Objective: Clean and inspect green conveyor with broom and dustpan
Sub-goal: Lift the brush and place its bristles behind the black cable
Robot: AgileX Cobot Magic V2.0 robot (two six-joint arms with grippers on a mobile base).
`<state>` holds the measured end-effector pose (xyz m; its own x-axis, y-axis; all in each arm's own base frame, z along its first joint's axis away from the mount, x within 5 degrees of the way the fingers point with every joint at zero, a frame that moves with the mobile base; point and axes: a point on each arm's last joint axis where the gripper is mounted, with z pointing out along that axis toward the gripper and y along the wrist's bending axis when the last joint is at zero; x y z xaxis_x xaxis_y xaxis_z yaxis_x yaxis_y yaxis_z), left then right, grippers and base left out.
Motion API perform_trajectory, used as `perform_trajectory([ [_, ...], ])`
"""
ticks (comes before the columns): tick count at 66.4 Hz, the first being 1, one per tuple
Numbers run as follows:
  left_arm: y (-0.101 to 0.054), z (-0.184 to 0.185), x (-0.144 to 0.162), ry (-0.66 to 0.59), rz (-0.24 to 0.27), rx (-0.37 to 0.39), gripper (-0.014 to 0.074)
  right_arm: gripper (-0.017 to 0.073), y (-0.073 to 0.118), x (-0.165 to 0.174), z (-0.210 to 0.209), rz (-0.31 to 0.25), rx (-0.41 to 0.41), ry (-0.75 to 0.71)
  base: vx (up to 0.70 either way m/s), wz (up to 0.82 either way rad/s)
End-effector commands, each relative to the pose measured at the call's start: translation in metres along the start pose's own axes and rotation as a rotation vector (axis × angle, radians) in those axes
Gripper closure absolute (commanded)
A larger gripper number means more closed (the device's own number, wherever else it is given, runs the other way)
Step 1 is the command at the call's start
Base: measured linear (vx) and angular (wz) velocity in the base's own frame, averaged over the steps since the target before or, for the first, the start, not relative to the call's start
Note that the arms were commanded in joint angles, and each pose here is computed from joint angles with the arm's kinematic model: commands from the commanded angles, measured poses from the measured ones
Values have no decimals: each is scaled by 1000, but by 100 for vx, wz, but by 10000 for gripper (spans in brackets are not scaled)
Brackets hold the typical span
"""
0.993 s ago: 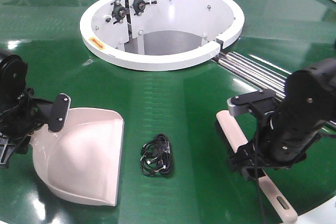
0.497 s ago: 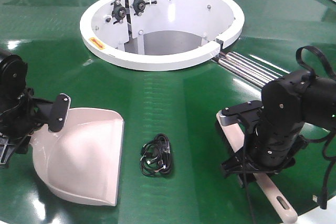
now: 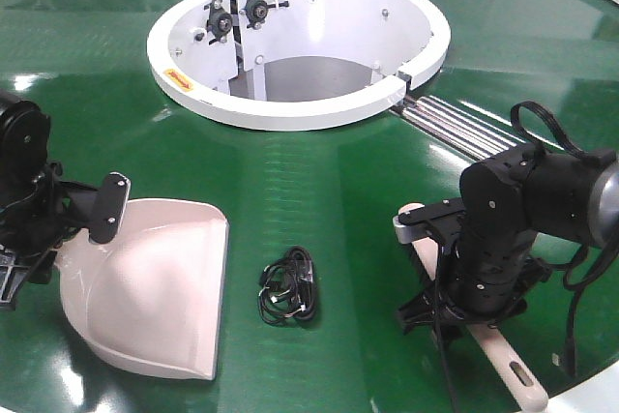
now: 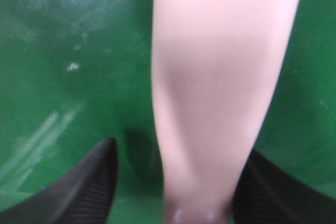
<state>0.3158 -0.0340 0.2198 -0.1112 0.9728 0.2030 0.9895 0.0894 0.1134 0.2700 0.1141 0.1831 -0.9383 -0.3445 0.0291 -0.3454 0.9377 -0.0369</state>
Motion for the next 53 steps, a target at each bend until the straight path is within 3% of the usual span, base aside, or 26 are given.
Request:
perform_trajectory([
  [1, 3, -19, 2, -11, -20, -64, 601, 251, -2, -4, -16, 9, 7, -73, 0, 0],
  [22, 3, -19, 2, -11, -20, -64, 601, 576, -9, -4, -22, 58, 77, -112, 0, 0],
  [40, 3, -19, 2, -11, -20, -63, 601, 568, -5, 8, -50, 96, 10, -192, 0, 0],
  [53, 3, -19, 2, -11, -20, -63, 601, 564, 2, 11, -59, 126, -68, -152, 0, 0],
])
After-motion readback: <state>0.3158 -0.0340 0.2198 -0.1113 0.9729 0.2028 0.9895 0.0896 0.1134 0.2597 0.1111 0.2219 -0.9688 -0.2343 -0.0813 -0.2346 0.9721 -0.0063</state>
